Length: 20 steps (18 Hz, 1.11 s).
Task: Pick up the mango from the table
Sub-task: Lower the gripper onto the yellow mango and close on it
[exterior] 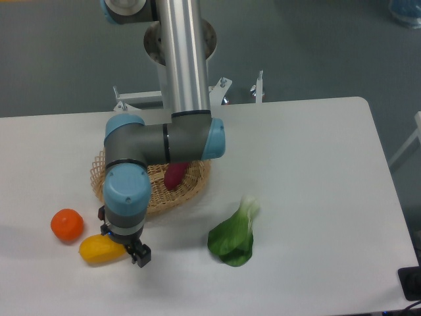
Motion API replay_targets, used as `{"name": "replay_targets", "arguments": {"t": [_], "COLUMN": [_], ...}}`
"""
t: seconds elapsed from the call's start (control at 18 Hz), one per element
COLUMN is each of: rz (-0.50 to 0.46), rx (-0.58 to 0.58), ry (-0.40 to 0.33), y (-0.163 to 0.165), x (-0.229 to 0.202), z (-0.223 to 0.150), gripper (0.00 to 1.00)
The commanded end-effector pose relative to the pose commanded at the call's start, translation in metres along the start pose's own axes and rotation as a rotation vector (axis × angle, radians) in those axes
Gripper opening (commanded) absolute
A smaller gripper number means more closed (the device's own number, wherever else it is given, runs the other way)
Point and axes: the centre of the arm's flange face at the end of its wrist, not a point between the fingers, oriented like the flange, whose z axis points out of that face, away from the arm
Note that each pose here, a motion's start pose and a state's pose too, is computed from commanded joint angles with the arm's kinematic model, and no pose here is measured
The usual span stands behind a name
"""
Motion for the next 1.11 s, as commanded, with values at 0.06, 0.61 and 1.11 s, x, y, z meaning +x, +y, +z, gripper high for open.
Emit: {"name": "replay_targets", "arguments": {"t": [0.06,0.61,1.11], "rz": [0.000,0.015,0.001], "rx": [0.001,-0.017,-0.001], "ry": [-0.001,0.018,-0.005], "y": [0.000,-0.007,-0.014], "x": [-0.001,0.013,0.014], "z": [0.002,0.022,0.034], "gripper": [1.00,1.00,0.77]}}
